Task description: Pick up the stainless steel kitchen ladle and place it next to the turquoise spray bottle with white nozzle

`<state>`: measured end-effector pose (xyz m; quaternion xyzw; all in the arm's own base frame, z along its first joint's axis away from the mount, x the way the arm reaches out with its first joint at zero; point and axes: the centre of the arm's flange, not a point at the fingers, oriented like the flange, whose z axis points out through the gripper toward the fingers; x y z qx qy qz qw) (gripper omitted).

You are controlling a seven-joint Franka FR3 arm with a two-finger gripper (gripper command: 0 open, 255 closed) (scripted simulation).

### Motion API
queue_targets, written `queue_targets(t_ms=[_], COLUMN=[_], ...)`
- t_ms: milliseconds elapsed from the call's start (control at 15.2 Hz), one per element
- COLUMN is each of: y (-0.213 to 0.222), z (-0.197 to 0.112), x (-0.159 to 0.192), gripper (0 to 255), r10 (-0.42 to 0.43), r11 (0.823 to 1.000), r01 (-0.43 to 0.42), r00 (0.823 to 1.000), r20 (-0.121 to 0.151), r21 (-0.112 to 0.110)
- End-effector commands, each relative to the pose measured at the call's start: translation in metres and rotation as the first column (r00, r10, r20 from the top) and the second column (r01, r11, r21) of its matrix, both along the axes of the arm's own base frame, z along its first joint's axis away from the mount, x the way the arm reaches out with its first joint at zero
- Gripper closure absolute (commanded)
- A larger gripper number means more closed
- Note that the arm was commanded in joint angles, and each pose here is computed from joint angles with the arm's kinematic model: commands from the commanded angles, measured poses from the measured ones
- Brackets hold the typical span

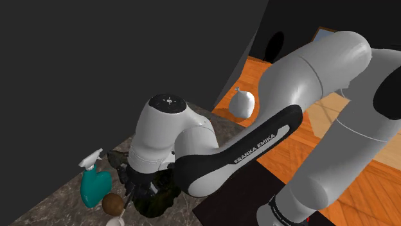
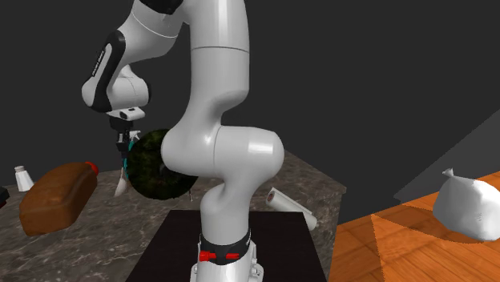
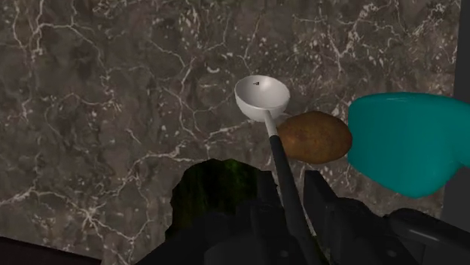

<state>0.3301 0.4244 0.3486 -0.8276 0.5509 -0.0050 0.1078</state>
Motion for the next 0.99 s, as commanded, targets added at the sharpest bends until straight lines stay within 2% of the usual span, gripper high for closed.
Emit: queue_targets(t_ms=[0, 924], y=[-0.019, -0.019], z=[-0.026, -0.100], x=[0.005, 0.005], gripper=[255, 255], r10=[0.003, 0.003], r11=[0.994, 0.994], r01=[-0.006, -0.006], r00=[0.999, 0.999], r20=[-0.033, -0.033], r21=[-0.106, -0.106])
